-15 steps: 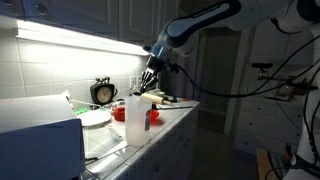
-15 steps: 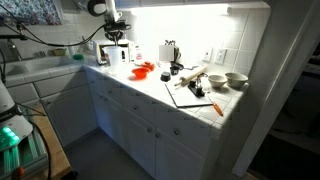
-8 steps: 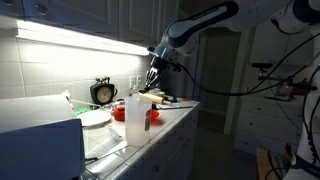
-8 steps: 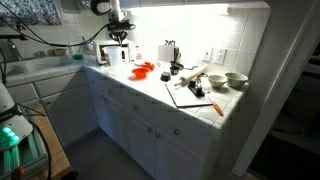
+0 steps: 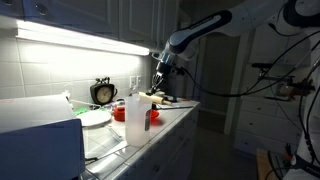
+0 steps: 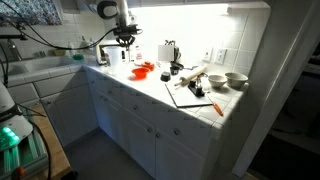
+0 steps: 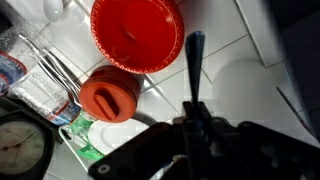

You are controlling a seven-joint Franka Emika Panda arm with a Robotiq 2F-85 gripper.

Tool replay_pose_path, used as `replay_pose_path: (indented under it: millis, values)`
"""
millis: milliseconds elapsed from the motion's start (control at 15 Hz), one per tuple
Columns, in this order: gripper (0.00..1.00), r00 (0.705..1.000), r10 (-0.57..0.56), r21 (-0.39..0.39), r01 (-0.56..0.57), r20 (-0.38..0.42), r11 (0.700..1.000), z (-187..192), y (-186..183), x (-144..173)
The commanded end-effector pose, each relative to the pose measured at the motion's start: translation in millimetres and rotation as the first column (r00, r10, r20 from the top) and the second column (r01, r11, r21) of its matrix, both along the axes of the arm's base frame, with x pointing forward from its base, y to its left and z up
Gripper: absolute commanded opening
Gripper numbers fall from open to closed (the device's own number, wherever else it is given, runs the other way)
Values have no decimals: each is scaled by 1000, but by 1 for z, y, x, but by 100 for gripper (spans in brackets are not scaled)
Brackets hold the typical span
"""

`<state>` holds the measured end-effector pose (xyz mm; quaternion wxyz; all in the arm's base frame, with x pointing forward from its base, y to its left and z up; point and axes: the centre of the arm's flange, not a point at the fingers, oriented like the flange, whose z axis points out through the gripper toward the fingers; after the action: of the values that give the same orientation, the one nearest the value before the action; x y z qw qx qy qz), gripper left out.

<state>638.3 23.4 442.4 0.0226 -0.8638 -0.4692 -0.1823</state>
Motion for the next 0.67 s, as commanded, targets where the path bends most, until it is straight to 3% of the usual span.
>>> replay_pose_path:
  millis: [0,600]
  values:
    - [2,999,-33,-29,33,-5,999,-17,-11,16]
    - [2,995,-103,-115,103,7,988,-64,-39,43]
